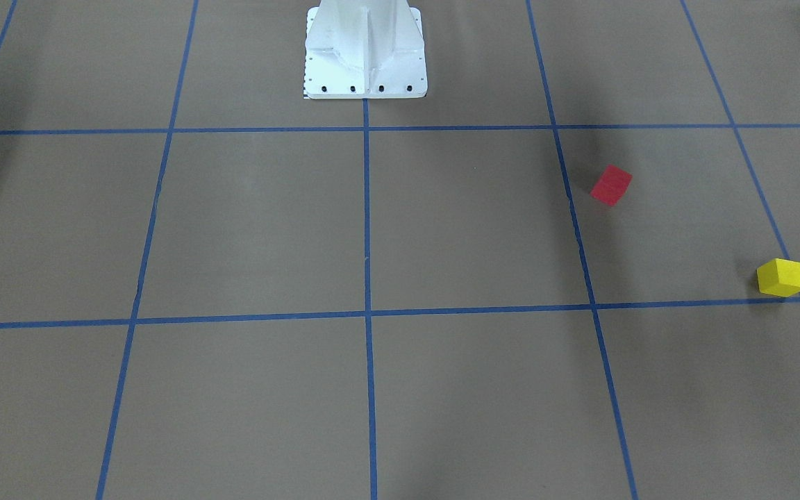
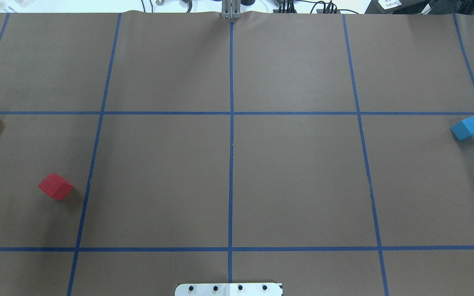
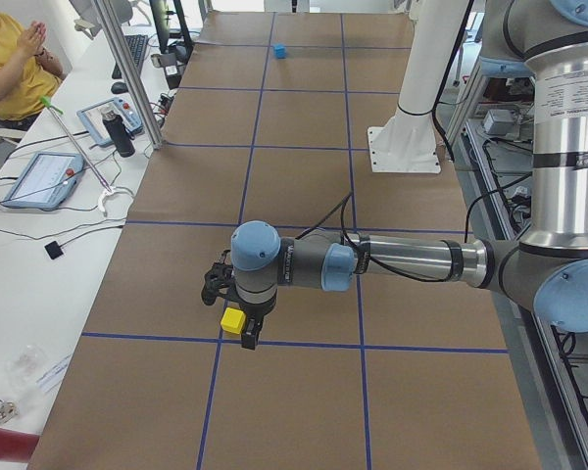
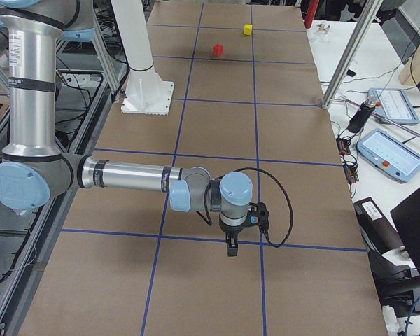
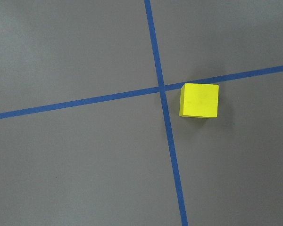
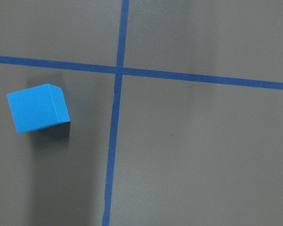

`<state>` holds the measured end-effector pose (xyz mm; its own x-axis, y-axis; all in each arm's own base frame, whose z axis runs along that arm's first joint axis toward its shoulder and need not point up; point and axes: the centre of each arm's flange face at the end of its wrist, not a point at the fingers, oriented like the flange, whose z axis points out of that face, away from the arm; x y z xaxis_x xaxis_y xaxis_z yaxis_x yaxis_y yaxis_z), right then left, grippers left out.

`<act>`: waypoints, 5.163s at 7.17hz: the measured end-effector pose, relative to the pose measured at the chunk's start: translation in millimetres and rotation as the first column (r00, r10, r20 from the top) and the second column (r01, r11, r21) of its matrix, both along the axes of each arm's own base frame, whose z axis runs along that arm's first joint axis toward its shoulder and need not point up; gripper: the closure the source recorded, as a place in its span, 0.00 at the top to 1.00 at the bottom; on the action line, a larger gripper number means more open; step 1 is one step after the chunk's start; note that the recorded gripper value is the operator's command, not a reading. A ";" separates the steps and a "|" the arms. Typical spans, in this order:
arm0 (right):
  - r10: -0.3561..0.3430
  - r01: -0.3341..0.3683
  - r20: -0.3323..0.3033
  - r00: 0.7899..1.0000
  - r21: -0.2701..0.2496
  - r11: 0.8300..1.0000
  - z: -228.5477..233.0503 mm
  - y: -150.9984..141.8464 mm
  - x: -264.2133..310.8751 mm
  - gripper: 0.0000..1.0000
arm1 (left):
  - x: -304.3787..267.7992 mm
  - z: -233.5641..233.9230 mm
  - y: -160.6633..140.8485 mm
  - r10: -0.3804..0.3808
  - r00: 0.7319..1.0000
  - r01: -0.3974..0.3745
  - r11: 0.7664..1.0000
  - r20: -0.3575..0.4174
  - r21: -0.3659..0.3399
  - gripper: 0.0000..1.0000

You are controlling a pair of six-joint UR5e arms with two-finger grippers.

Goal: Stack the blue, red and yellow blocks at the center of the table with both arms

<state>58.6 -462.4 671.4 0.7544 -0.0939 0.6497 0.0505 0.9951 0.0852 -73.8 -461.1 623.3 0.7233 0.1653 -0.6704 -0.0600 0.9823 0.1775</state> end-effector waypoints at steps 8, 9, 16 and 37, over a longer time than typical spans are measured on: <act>-0.091 0.070 0.076 0.993 0.247 0.967 -2.8 -27.6 -123.2 1.00 | 0.4 -5.9 -3.2 -0.001 1.000 0.001 1.000 -0.001 0.031 1.00; -0.091 0.073 0.065 0.994 0.244 0.967 -5.1 -32.3 -143.8 1.00 | 0.4 -5.7 -3.2 -0.001 1.000 0.001 1.000 -0.002 0.031 1.00; -0.121 0.121 -0.014 0.993 0.208 0.971 25.7 -51.7 -190.9 0.00 | 0.5 -5.6 -2.5 0.000 1.000 0.000 0.999 -0.002 0.032 1.00; 0.218 -0.220 0.084 0.972 0.016 0.975 -473.7 -23.9 -703.3 1.00 | 0.7 -2.7 -0.2 0.000 1.000 0.000 1.000 -0.004 0.024 1.00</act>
<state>-644.6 -486.3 197.7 0.7034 0.0510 0.7090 -0.1765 0.9787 0.1047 -73.1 -461.3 620.6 0.7207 0.1815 -0.6691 -0.0594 0.9777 0.2012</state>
